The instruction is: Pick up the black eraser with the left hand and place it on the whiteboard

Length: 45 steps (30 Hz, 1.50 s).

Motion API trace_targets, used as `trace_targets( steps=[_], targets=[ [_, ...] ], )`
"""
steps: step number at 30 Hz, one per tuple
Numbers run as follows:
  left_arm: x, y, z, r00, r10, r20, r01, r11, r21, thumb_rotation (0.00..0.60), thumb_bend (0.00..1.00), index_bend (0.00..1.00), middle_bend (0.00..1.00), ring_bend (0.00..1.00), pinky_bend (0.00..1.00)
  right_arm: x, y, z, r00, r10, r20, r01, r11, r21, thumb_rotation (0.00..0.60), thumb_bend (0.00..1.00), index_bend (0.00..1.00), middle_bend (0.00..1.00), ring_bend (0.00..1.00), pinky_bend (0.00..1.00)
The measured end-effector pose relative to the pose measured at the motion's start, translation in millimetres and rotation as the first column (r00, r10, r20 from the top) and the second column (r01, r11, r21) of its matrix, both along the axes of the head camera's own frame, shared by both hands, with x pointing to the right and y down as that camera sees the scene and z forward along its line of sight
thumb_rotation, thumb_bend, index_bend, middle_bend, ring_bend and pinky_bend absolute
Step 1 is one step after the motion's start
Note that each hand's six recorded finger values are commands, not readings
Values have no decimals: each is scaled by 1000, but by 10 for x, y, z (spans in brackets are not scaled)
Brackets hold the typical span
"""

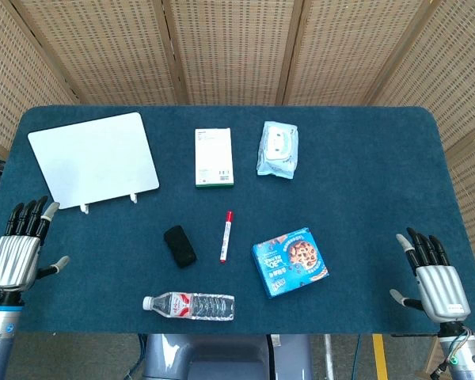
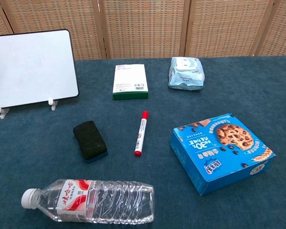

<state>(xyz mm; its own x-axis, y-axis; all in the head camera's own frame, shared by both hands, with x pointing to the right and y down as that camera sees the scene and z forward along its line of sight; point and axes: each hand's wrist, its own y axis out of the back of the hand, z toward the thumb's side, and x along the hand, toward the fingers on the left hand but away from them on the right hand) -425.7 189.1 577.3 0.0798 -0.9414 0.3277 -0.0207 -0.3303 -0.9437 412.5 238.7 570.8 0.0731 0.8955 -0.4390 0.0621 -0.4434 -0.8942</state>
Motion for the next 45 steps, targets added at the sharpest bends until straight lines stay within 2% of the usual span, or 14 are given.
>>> trace_targets(
  steps=[26, 37, 41, 45],
  targets=[
    [7, 6, 10, 1000, 11, -9, -11, 1000, -18, 600, 0, 0, 0, 0, 0, -9, 1, -20, 1000, -1, -1, 1, 1000, 8, 600, 53, 28, 0, 0, 0],
    [87, 13, -13, 999, 34, -23, -34, 999, -6, 600, 0, 0, 0, 0, 0, 3, -7, -38, 1000, 6, 10, -6, 1000, 12, 600, 53, 28, 0, 0, 0],
    [179, -15, 7, 997, 60, -46, -61, 998, -22, 600, 0, 0, 0, 0, 0, 19, -21, -32, 1000, 15, 8, -15, 1000, 11, 600, 53, 28, 0, 0, 0],
    [343, -100, 25, 990, 129, -54, -131, 990, -47, 600, 0, 0, 0, 0, 0, 22, -30, -58, 1000, 18, 16, -18, 1000, 19, 600, 53, 28, 0, 0, 0]
  ],
)
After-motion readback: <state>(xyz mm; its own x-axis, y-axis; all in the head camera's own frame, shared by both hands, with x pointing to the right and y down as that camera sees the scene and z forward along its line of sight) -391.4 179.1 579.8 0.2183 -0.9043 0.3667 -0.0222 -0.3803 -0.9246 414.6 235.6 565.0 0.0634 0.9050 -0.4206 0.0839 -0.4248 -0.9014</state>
